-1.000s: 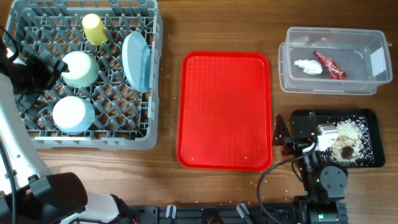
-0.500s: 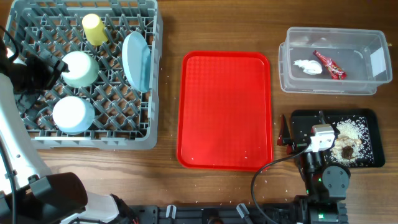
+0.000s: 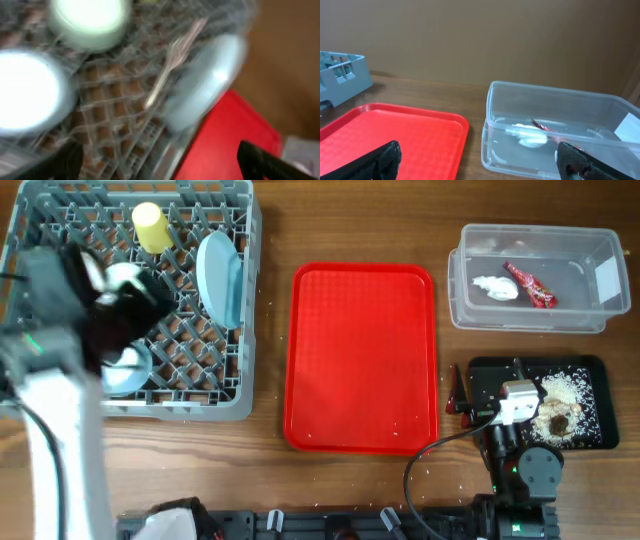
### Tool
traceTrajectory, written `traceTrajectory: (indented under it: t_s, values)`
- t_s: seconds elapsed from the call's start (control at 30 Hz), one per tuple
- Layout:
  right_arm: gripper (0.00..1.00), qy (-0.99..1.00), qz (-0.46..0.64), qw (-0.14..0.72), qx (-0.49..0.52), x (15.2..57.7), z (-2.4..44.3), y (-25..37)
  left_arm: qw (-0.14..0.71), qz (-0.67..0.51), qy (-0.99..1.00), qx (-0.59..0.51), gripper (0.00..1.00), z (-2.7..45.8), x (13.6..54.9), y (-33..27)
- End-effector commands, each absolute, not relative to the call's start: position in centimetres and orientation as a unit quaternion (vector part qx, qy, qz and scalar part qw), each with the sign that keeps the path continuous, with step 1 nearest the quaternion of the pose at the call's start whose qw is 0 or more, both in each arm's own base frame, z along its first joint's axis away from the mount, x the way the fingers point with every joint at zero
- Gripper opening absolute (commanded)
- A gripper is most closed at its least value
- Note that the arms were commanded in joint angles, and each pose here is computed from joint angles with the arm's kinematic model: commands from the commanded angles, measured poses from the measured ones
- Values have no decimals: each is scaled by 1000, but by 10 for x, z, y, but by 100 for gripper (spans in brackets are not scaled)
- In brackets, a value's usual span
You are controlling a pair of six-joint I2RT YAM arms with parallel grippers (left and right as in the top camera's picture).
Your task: Sort waste into correct bins and load items into the dishwasher rack
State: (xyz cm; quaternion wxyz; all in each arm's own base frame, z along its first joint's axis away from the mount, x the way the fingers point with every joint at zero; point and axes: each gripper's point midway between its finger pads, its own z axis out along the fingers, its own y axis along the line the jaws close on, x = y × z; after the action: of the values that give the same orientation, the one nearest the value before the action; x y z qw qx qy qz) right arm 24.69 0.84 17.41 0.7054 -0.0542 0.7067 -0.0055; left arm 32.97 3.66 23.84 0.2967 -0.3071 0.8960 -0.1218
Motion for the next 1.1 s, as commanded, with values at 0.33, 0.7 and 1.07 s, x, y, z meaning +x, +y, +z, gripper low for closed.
traceTrajectory:
  t_s: [0.33, 0.7, 1.07]
  values:
    - [100, 703, -17, 709, -55, 246, 176, 6, 602, -172, 756, -192, 100, 154, 240, -4]
    - [100, 703, -17, 709, -55, 246, 176, 6, 675, -90, 729, -77, 100, 157, 246, -5]
    - [100, 703, -17, 709, -55, 246, 176, 6, 675, -91, 728, -76, 100, 157, 246, -5]
